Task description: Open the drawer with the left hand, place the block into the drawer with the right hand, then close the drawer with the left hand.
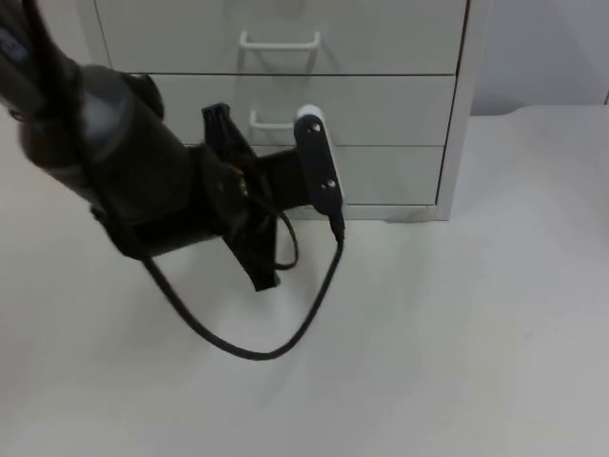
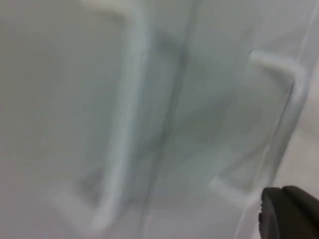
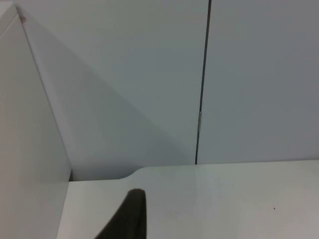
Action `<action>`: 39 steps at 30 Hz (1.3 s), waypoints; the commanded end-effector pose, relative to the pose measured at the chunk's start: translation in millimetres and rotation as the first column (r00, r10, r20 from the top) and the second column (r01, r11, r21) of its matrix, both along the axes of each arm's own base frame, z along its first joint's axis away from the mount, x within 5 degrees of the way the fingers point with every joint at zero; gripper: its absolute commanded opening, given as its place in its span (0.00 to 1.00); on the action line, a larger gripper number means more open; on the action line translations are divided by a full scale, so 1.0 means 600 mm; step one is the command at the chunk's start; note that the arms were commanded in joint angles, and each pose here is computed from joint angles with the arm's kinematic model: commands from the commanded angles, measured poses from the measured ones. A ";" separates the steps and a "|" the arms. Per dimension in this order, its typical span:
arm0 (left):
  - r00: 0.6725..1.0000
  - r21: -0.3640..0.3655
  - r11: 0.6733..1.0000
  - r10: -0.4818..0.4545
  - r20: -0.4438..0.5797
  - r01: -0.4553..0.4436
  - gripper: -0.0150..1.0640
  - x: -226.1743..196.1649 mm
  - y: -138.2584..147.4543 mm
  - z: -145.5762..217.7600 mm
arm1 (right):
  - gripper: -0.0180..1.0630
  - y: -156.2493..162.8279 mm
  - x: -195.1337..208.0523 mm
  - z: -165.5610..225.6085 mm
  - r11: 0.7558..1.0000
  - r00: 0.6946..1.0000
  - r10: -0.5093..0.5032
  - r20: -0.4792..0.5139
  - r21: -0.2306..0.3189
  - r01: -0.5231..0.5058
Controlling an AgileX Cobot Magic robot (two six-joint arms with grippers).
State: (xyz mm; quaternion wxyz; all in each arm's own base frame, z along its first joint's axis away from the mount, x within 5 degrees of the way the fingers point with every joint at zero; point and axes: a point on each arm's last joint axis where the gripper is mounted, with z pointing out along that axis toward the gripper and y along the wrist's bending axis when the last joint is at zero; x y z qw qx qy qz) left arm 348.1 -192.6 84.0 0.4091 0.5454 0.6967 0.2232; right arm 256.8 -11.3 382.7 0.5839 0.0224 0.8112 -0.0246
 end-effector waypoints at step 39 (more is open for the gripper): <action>0.952 -0.470 0.843 0.306 0.021 -0.260 0.01 -0.200 0.107 0.339 | 0.97 -0.002 -0.003 0.003 1.000 1.000 -0.004 0.012 -0.001 0.004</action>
